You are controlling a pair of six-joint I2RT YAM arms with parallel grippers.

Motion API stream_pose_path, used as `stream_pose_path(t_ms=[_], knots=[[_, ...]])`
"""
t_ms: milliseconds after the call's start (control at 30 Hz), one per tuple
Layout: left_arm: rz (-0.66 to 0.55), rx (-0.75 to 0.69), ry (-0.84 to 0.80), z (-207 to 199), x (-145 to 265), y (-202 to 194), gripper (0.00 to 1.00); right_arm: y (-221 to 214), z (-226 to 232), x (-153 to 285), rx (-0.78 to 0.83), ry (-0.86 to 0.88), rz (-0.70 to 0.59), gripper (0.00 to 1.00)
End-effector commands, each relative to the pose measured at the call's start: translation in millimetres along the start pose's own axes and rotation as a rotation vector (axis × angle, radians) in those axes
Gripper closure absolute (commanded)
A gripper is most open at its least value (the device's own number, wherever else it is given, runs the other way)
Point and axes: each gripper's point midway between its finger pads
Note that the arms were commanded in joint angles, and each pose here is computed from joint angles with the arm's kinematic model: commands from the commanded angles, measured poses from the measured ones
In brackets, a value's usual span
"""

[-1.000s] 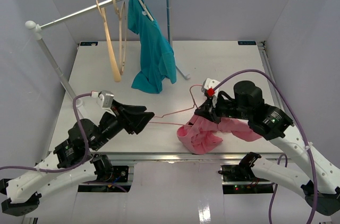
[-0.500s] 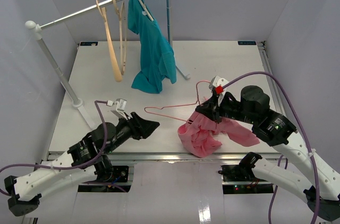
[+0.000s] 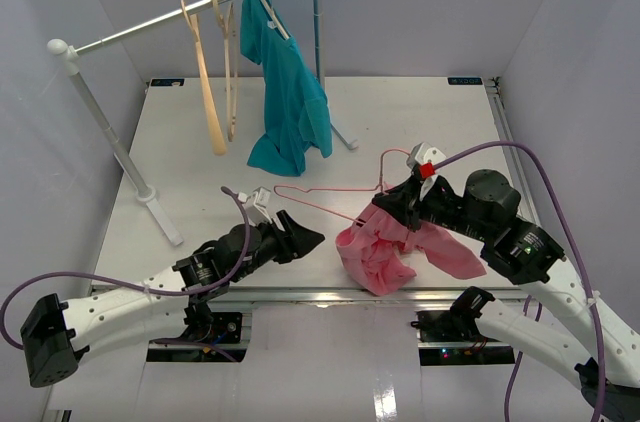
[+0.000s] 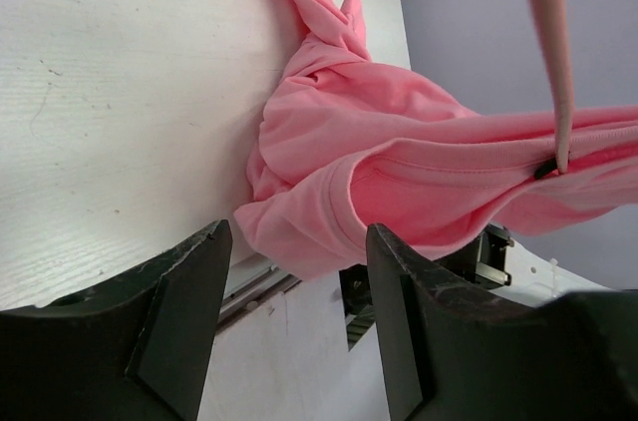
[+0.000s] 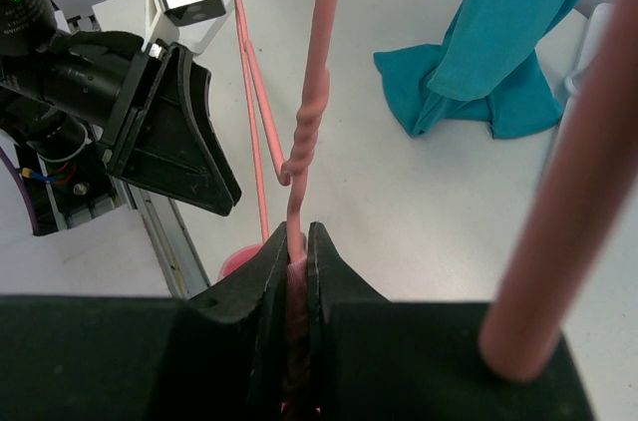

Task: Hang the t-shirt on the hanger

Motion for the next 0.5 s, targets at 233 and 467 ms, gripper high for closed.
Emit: stream_pose_path(t_ms=[233,467], knots=[[-0.003,0.226,-0.123,-30.4,-25.2,-2.9,0.34,25.7,5.8,3.9,0.020,0.022,-0.129,0.92],[0.055,0.228,-0.078,-31.9,-45.3,-14.2,0.36,28.2,7.5,7.4,0.026,0.026,-0.140,0.92]])
Point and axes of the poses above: each gripper's point midway between its finger pads, its own x axis back along the fingers, its own z axis along the line the jaws close on, y = z × x, and after that the axes turned 4 degrees about -x, right-handed
